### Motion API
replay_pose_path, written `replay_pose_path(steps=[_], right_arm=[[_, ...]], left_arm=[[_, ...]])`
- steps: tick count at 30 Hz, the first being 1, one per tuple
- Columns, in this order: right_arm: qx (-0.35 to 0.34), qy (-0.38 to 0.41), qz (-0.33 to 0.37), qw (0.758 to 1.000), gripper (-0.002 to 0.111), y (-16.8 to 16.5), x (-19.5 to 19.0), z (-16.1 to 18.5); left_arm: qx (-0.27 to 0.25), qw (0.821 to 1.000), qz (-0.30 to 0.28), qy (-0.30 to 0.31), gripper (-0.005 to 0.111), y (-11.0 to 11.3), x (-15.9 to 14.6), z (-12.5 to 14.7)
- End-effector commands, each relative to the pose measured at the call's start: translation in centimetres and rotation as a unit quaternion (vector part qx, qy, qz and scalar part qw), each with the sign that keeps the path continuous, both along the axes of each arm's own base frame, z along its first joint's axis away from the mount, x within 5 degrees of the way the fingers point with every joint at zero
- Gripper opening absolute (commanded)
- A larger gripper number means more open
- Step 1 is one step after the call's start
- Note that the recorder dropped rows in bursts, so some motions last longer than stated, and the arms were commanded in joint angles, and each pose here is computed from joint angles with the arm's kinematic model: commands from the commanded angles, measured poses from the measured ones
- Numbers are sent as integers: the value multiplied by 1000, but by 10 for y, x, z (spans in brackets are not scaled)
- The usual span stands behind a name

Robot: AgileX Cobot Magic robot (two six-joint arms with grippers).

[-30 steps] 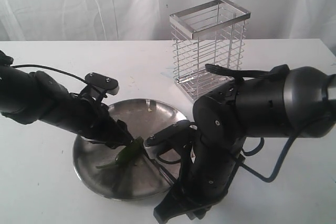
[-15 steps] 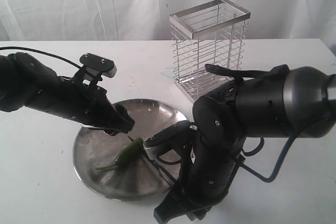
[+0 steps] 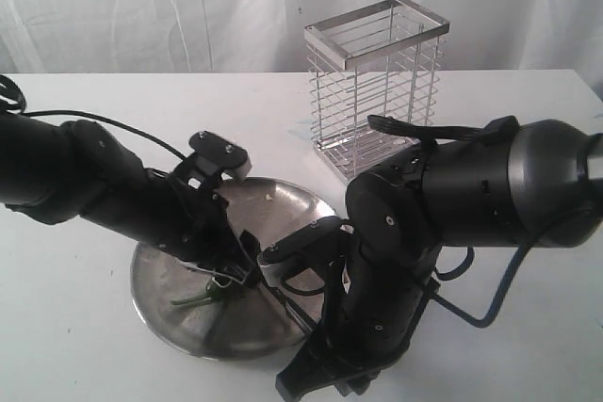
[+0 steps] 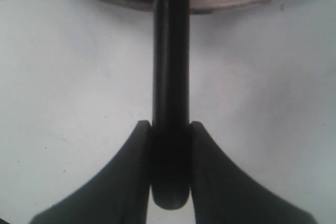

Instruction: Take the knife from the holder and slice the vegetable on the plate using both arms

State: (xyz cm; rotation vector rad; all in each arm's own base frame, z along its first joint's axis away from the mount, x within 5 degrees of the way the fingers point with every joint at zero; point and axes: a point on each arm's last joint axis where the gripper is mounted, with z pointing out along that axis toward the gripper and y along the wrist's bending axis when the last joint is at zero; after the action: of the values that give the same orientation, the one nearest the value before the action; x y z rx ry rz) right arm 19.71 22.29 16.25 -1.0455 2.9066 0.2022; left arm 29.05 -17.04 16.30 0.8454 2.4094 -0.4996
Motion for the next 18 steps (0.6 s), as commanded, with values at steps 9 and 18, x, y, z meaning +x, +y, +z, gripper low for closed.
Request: replay_pose_path(steps=[9,18], right_arm=[[-1,2,6,1000,1,0,-1,1],[-44,31,21,998,1,-8,-6,1]], left_arm=[[35,999,-3,1,67,1,0,-21],[22,999,-26,-13,67,1,-5,0]])
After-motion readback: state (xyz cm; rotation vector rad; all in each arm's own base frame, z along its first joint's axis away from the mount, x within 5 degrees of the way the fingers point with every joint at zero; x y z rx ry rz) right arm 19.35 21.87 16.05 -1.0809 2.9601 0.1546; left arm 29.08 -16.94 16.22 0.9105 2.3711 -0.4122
